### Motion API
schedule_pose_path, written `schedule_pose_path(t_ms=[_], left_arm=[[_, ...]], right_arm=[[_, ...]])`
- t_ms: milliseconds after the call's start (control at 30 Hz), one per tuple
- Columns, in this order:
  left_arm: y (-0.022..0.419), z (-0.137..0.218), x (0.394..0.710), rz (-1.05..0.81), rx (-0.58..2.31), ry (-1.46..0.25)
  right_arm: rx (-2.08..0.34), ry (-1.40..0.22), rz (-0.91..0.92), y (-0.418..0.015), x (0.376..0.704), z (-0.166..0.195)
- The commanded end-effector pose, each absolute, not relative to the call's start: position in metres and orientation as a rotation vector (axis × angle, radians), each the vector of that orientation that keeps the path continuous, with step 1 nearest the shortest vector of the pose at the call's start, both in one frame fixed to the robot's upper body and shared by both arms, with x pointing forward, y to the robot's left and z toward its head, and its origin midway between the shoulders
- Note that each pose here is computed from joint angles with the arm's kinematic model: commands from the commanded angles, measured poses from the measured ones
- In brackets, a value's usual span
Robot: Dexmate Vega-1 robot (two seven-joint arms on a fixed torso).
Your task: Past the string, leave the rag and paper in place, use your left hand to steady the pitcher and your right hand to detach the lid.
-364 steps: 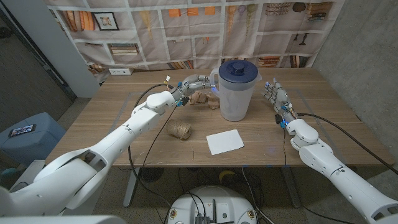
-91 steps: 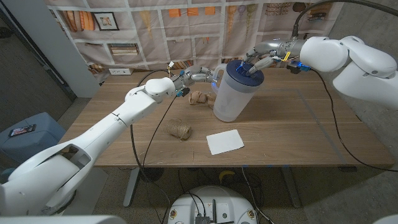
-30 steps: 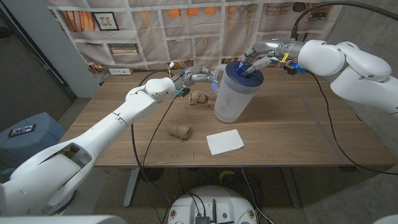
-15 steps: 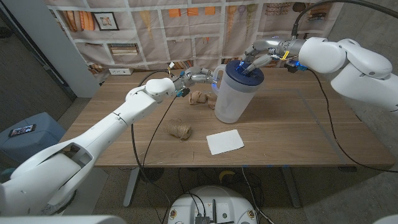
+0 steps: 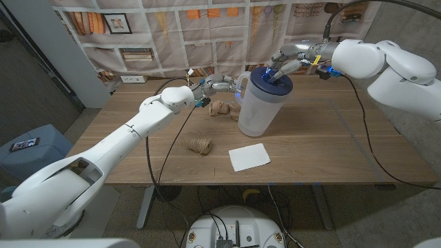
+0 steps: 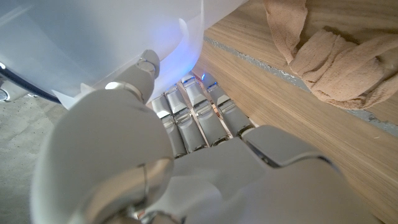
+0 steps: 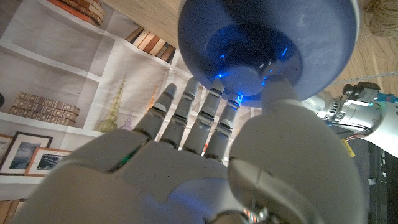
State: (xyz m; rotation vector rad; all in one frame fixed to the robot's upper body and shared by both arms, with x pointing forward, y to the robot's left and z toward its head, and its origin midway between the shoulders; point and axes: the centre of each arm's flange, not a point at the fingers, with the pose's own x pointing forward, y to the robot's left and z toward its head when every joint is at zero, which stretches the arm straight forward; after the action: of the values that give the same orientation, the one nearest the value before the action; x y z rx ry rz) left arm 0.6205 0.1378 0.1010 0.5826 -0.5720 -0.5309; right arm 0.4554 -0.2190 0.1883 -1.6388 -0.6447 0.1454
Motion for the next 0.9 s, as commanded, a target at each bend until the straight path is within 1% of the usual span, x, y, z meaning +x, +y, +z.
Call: schedule_pose_path(t_ms=[33,900], left_arm=[[0.1363,0.1025,0.6209,-0.535,0.595,-0.575],[0.1367,0.0981,0.6181,-0.534,0.596,-0.572]], right_arm=[[-1.642,-0.633,0.164,-0.2183,0.4532,0.19],[-1.65,-0.636,0.152,-0.2196,0.4481,0.1933]])
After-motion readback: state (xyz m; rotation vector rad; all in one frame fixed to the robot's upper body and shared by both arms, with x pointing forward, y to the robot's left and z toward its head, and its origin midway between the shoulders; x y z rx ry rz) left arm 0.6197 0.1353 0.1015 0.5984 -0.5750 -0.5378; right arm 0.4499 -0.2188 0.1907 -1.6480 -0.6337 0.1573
